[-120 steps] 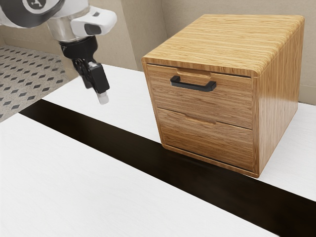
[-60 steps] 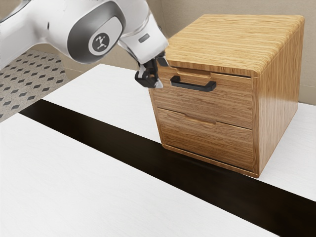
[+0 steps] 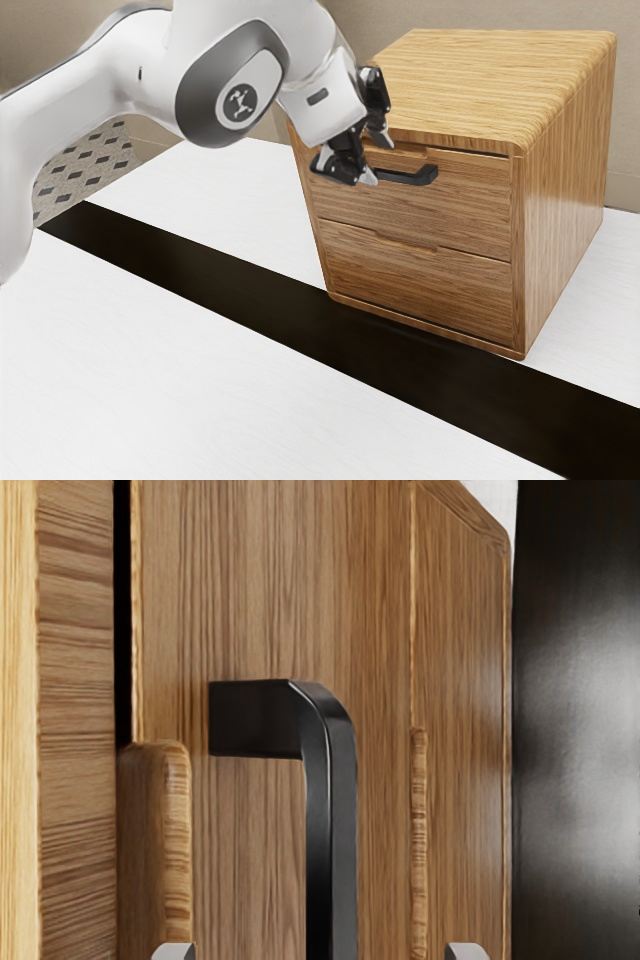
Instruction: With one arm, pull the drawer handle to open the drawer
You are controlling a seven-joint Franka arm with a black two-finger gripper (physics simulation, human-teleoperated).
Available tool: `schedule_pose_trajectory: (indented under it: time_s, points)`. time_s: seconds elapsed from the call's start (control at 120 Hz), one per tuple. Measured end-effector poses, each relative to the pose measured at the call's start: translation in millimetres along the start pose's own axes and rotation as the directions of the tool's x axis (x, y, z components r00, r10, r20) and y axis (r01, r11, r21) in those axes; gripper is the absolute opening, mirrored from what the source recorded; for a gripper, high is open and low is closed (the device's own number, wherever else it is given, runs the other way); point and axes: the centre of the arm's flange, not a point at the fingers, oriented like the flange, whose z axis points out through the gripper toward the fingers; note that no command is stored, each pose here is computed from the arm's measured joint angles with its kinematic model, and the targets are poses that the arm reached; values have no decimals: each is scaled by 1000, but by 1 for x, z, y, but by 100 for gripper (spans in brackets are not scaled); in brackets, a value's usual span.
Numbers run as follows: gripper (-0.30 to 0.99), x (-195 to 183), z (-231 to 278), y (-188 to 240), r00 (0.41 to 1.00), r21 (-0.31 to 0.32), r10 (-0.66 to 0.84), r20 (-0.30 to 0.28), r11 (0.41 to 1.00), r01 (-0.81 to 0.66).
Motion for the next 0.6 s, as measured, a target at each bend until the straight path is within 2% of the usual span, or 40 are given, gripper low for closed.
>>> schedule_pose_trajectory:
  time_s: [0.383, 0.6]
  points:
    - [27, -6, 38, 10, 998, -64, 55, -3, 996, -55]
    - [2, -8, 30, 21, 998, -70, 63, -2, 996, -63]
